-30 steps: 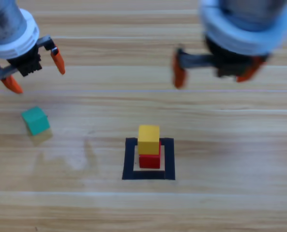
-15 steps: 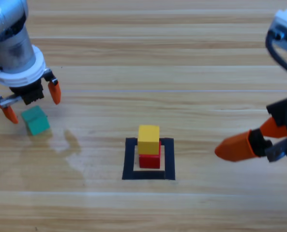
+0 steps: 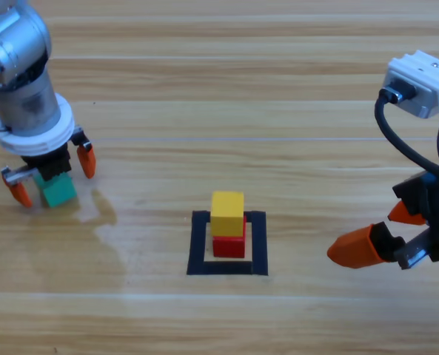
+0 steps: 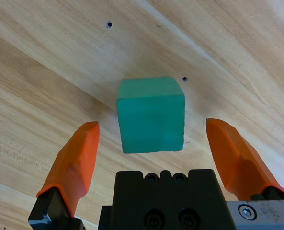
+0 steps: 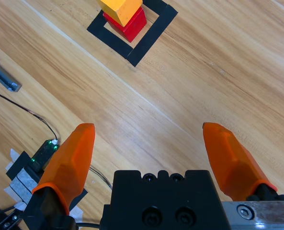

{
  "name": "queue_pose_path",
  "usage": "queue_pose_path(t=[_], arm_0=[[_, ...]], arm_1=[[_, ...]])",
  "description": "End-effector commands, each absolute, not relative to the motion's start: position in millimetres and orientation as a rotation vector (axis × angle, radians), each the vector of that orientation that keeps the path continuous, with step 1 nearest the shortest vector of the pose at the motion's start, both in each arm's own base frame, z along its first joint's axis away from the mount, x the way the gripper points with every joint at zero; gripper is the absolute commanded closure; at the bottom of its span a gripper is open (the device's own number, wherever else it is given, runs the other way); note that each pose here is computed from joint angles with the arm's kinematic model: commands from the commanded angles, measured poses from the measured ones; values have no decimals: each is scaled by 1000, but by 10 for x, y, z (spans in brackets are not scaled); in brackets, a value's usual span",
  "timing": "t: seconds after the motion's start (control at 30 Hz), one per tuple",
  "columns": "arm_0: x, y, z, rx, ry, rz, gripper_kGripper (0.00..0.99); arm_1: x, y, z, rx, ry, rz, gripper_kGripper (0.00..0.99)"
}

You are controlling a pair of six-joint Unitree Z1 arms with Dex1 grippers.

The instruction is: Stack the blocks in the rectangular block: red at the bottom, yellow in the middle, green on top

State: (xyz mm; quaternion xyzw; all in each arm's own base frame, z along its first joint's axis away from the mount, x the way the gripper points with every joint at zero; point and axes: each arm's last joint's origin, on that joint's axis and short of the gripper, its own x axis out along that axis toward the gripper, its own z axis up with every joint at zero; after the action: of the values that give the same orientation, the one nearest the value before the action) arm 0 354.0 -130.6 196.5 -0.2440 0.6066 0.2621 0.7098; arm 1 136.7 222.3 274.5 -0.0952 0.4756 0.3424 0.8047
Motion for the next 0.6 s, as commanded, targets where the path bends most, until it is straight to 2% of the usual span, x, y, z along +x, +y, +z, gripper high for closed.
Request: queue_pose_path(t=[0.03,0.1,0.17,0.3,0.47,0.6], arm_0=[[3578,-1261,1731,-524,1385,604,56],[3585,-1257,1723,-523,1384,600,65],[3581,-1249,1708,-519,1387,600,116],[3577,-1229,1670,-519,1380,590,169],[3592,-1204,1673,-519,1374,583,174],[3608,-1175,1683,-509,1368,576,255]], arm_1=[[1426,2171,2666,-183,970,714,1],[1381,2103,2698,-149,907,743,1],[1359,2070,2720,-127,872,756,1],[1362,2075,2710,-130,873,756,1],[1366,2078,2703,-132,875,754,1],[1366,2078,2695,-132,877,751,1]])
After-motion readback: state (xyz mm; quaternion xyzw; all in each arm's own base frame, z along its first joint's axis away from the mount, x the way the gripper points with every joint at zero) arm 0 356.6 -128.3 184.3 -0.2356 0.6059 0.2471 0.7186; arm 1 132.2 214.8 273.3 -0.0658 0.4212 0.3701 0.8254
